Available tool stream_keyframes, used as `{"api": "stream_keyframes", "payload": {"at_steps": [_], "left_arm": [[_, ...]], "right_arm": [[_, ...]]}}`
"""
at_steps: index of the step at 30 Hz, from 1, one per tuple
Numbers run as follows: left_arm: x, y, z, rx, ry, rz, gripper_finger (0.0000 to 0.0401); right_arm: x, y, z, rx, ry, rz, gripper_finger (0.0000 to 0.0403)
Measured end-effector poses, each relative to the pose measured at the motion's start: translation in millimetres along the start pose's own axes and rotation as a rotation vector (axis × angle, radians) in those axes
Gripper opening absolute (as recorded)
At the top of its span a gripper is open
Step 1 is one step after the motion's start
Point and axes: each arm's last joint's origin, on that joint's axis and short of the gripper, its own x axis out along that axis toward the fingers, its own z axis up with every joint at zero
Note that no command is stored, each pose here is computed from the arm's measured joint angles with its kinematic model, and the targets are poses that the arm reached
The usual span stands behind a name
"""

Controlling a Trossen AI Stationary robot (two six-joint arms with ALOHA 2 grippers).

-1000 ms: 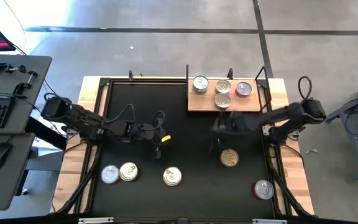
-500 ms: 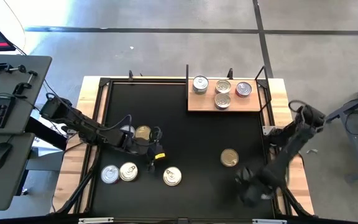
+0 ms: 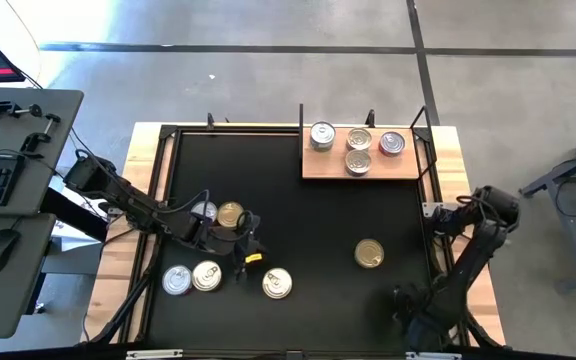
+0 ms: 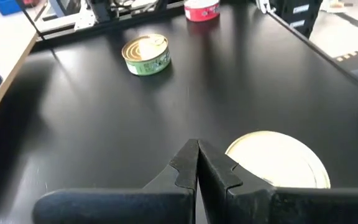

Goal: Stack canned seafood by type on shelf
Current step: Put the red tuna can on the shelf

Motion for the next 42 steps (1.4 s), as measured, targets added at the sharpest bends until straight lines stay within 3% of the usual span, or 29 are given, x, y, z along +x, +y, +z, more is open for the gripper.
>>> {"api": "stream_keyframes", "payload": {"at_steps": [10,15,19,32,38,42], "left_arm": [[0,0,2,-0.007,-0.020,0.001,0.0000],[0,0,2,-0.008,-0.022,0.001,0.0000],[0,0,3,-0.010,-0.028,0.002,0.0000],[0,0,10,-0.063,-0.098,0.003,0.0000],[0,-4,17,-0.069,-0.184,-0.009,0.0000],[12,-7,16,-0.103,-0.238,-0.010,0.0000]], "right_arm": [[27,-1,23,-0.046,0.059,-0.024,0.0001],[24,-9,51,-0.046,-0.092,-0.156,0.0000],[21,-9,73,-0.045,-0.198,-0.185,0.0000],[9,2,167,0.034,-0.524,-0.110,0.0000],[-1,2,196,0.018,-0.525,-0.110,0.0000],[-25,0,190,-0.049,-0.536,-0.201,0.0000]]}}
